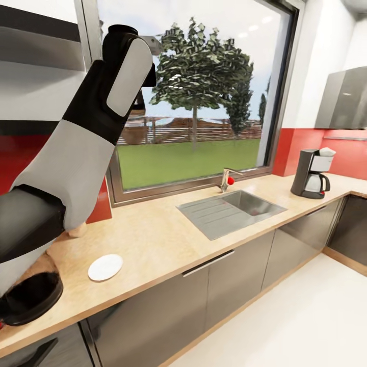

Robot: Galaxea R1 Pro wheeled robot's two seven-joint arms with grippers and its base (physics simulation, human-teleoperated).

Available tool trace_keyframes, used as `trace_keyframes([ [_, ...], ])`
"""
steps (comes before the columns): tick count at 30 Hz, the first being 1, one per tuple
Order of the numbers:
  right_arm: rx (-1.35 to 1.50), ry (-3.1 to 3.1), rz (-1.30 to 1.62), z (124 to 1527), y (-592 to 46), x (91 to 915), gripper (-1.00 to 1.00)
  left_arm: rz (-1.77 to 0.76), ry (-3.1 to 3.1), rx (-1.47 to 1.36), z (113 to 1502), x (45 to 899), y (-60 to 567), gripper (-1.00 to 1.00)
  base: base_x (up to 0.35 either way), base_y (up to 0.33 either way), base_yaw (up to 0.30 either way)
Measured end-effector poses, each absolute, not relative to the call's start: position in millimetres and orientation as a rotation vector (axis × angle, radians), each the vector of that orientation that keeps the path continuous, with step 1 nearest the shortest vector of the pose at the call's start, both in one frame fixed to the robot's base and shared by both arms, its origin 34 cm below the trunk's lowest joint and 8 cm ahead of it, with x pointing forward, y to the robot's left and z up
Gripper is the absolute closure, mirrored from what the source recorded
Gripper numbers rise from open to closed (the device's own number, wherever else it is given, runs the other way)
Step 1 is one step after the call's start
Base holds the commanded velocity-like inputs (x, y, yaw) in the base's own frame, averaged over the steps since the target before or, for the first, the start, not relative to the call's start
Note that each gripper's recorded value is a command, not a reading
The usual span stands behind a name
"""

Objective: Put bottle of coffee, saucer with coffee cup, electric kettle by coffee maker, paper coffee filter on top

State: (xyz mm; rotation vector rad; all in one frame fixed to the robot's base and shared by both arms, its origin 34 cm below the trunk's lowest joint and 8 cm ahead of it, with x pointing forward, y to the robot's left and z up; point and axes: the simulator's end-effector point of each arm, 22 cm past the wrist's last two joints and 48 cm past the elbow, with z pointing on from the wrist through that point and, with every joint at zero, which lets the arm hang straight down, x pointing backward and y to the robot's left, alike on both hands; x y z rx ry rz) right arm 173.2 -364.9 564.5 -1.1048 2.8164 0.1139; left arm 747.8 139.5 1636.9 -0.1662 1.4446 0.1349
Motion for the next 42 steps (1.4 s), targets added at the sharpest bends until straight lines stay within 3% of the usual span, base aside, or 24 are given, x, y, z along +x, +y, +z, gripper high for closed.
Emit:
trace_keyframes([
  [11, -1.103, 2.811, 0.111, 565, -365, 175, -1.00, 0.119, 1.441, -0.152, 1639, 745, 135, 1.00, 0.010, -0.010, -0.268],
  [22, -1.103, 2.806, 0.108, 565, -366, 177, -1.00, -0.231, 1.360, 0.143, 1642, 743, 42, 1.00, 0.000, 0.000, -0.273],
  [30, -1.103, 2.803, 0.106, 565, -365, 178, -1.00, -0.331, 1.345, 0.246, 1524, 741, -18, 1.00, 0.000, 0.000, -0.273],
  [42, -1.115, 2.799, 0.105, 565, -365, 178, -1.00, -0.352, 1.403, 0.223, 1459, 753, -22, 1.00, 0.092, -0.040, -0.128],
])
